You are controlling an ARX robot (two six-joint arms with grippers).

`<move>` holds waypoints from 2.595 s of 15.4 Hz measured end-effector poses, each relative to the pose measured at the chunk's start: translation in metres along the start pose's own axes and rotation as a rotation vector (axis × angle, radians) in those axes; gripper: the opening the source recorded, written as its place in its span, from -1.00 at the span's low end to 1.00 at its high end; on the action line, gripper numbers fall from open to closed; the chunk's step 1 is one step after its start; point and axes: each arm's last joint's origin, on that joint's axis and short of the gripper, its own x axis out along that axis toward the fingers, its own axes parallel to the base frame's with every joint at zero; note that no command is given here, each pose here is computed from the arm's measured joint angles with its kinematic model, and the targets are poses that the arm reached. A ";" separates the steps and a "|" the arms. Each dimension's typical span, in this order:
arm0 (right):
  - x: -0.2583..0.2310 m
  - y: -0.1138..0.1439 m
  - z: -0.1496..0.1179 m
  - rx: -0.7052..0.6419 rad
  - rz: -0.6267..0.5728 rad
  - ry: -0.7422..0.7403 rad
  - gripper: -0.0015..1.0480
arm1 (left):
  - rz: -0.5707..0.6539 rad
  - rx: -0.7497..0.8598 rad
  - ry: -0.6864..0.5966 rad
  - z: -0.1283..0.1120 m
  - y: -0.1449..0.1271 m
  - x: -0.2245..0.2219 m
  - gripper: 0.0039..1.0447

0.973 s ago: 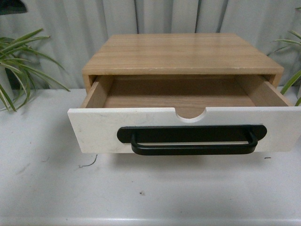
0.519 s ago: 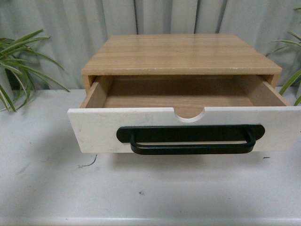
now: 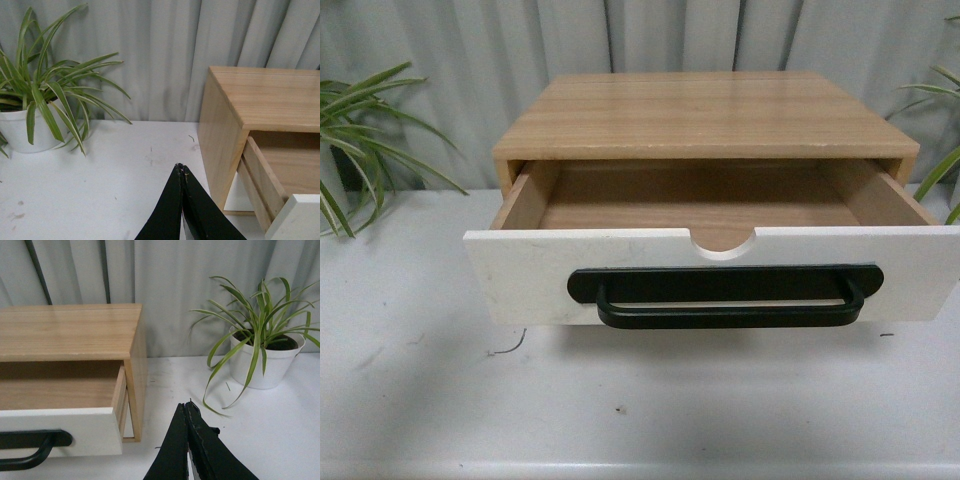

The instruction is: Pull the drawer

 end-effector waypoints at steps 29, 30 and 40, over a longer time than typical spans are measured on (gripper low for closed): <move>-0.054 0.000 -0.027 0.003 -0.001 -0.007 -0.96 | 0.000 0.001 -0.002 -0.026 0.000 -0.072 -0.97; -0.054 0.000 -0.027 0.003 0.000 -0.008 -0.96 | 0.000 0.001 -0.008 -0.026 0.000 -0.072 -0.97; -0.054 0.000 -0.027 0.003 0.000 -0.008 -0.11 | 0.000 0.001 -0.006 -0.026 0.000 -0.072 -0.13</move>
